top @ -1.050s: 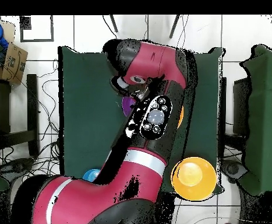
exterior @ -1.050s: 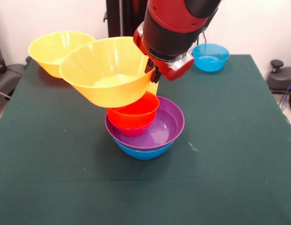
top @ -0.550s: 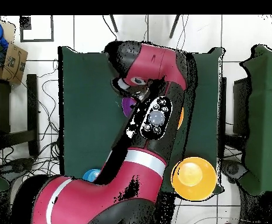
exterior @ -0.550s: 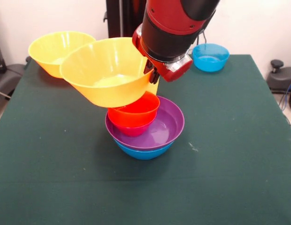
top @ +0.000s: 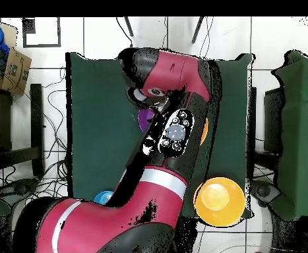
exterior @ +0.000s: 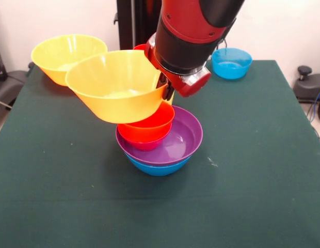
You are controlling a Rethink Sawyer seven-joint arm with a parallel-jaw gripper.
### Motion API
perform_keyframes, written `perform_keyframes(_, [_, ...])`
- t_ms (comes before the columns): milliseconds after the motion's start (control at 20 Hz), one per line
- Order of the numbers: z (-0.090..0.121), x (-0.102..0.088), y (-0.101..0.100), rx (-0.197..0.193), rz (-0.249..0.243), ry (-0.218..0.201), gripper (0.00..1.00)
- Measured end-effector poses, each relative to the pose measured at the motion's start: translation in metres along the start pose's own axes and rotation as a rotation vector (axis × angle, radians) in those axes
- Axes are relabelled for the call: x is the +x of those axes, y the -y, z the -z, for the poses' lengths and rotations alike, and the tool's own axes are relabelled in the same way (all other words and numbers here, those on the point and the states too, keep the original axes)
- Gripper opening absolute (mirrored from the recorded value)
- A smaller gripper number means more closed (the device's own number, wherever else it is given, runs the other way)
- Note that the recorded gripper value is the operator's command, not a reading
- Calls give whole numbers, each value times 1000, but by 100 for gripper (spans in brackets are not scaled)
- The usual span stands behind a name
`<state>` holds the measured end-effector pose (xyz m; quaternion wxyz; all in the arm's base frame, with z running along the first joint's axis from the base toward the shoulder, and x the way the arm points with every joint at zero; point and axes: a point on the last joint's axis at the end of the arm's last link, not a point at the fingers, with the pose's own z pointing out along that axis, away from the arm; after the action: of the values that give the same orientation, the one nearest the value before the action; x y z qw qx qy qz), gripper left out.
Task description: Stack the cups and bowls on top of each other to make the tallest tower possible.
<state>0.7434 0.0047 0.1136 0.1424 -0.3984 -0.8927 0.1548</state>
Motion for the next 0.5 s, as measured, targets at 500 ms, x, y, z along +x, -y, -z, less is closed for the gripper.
perform_keyframes(500, [-1,8,-7,3,13,6,0])
